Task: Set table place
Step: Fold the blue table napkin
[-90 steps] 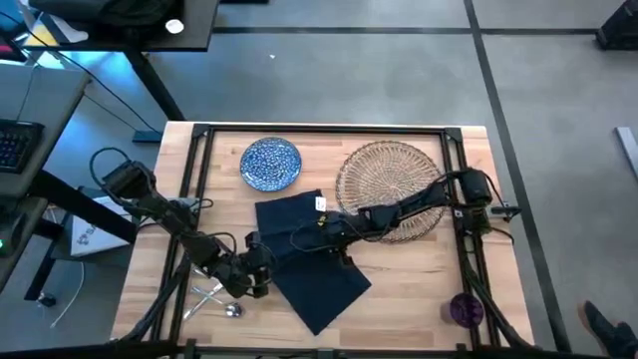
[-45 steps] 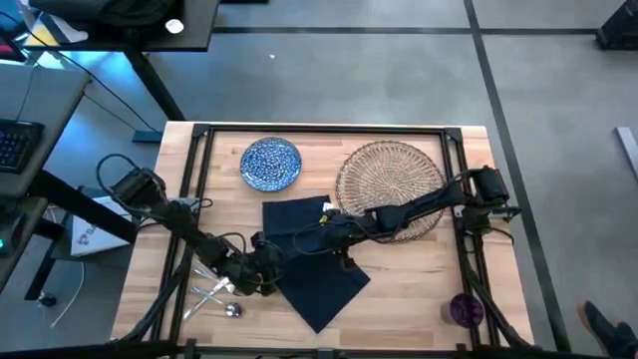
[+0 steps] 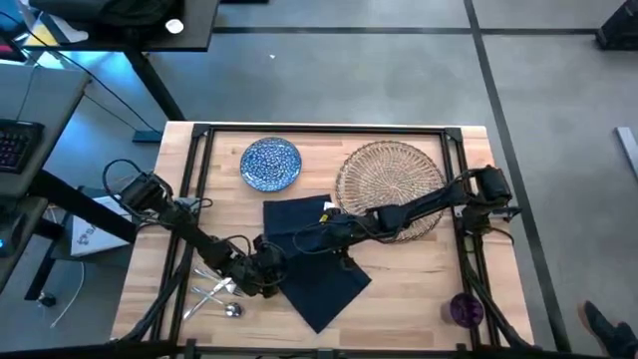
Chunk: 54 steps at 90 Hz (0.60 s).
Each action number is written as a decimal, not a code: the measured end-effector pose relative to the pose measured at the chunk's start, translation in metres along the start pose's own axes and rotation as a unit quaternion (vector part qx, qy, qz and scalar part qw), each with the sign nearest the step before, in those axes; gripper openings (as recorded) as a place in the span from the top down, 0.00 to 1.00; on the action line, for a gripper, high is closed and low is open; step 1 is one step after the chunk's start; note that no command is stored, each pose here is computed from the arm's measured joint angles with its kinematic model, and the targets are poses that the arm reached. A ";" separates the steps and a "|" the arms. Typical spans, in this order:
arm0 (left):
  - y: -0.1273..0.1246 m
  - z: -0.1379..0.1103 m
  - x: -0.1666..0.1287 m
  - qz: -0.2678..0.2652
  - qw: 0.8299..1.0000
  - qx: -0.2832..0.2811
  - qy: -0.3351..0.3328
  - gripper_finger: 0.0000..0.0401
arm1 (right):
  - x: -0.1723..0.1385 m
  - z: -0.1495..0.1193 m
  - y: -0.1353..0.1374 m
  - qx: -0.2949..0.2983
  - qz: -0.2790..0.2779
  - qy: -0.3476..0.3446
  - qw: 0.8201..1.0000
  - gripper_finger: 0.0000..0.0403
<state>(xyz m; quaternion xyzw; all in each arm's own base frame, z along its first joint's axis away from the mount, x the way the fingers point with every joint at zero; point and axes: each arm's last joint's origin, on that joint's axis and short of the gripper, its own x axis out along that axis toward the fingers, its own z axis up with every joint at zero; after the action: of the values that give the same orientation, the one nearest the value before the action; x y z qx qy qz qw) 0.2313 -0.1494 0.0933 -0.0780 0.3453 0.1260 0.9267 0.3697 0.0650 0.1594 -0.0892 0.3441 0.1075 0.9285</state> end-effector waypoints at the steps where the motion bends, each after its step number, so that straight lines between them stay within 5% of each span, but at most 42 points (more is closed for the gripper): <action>1: 0.000 0.000 0.000 0.001 1.000 0.001 0.000 0.68 | 0.000 0.000 0.000 0.000 0.000 0.000 1.000 1.00; 18: 0.004 0.002 0.003 0.001 1.000 0.001 0.011 0.97 | -0.007 -0.001 0.000 -0.003 0.003 0.020 1.000 1.00; 36: 0.002 0.007 0.003 -0.001 1.000 0.024 0.012 1.00 | -0.008 -0.001 0.002 -0.004 0.017 0.026 1.000 0.97; 54: -0.005 0.015 0.003 -0.004 0.999 0.049 0.017 1.00 | -0.006 -0.001 0.002 -0.029 0.021 0.017 0.999 0.71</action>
<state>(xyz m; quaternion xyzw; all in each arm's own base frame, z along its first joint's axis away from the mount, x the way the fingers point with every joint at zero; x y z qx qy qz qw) 0.2445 -0.1506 0.1027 -0.0356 0.3663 0.1039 0.9240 0.3645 0.0657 0.1626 -0.1106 0.3586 0.1354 0.9170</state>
